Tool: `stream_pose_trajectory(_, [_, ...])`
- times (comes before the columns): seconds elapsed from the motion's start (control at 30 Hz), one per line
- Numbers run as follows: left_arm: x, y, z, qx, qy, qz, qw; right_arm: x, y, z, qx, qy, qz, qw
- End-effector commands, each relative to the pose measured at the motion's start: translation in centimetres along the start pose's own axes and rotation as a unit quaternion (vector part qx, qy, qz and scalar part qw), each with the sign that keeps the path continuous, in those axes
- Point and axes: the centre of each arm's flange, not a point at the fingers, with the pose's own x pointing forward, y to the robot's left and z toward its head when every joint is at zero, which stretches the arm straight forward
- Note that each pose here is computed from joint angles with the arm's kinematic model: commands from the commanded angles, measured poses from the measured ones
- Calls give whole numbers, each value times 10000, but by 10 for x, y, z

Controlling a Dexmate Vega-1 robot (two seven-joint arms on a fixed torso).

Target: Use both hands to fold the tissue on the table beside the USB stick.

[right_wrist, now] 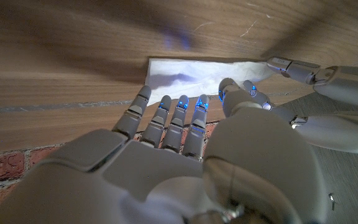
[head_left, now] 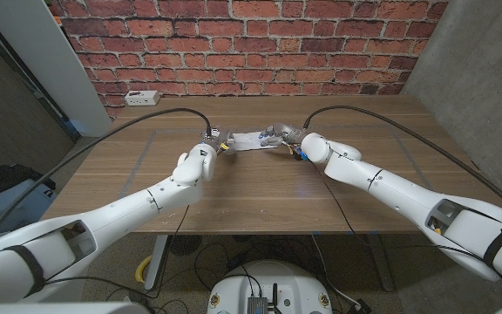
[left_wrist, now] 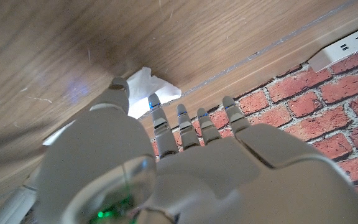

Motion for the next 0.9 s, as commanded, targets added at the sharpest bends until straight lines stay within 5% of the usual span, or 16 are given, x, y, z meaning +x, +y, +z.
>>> stream_pose_trajectory(0.03, [10,-5,5,211,-75,34,9997,0,-1,1,42,-11,32,10000])
stream_pose_trajectory(0.6, [13,-13,6,130,53,570,9983,2,1,3,-229,145,238,9993])
stream_pose_trajectory(0.9, [5,-2,22,1033,-181,1109,9883,0,3,4,-416,243,232,9986])
